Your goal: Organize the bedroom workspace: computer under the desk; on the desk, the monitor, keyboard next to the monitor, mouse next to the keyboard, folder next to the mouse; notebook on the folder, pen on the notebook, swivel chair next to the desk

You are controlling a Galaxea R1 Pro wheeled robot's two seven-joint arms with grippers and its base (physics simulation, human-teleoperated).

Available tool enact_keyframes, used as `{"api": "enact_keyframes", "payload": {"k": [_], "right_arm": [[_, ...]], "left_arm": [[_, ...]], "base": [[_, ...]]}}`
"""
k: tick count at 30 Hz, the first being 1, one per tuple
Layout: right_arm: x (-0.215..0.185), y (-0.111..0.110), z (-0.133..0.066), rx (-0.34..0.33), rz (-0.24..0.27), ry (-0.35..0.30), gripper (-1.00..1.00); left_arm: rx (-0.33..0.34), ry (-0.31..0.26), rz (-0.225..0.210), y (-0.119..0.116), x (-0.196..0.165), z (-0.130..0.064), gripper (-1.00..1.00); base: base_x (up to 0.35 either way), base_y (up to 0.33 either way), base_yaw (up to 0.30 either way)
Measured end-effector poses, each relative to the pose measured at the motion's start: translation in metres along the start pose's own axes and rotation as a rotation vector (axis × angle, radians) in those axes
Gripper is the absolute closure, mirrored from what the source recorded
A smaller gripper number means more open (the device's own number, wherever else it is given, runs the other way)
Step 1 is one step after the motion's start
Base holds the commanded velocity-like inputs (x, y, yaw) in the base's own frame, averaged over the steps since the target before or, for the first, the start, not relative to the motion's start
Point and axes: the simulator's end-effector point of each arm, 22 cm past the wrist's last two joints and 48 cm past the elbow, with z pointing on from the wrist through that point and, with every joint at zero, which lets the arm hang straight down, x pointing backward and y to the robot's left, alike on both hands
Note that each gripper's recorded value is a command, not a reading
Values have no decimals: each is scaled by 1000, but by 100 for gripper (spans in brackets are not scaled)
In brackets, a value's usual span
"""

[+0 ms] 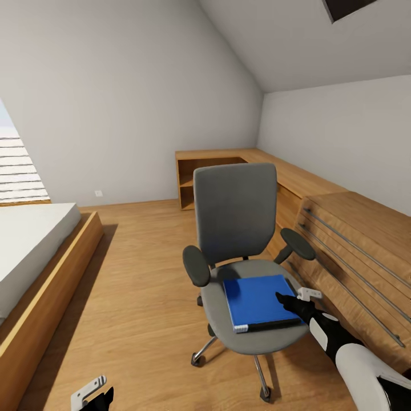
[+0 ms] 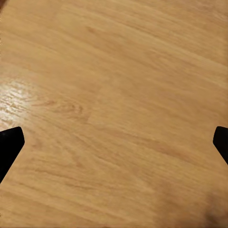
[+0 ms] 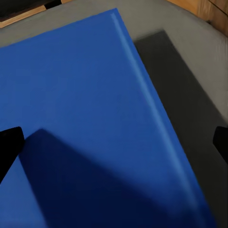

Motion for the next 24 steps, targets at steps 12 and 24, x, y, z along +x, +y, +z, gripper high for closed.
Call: {"api": "enact_keyframes", "payload": {"k": [12,24], "right_arm": [[1,0,0,1,1,2,-100],[5,0,0,-1,-1,12,-100]], "left_arm": [[0,0,-1,0,0,0,-100],[0,0,0,0,0,0,-100]], "base": [[-143,0,0],[-30,0,0]]}}
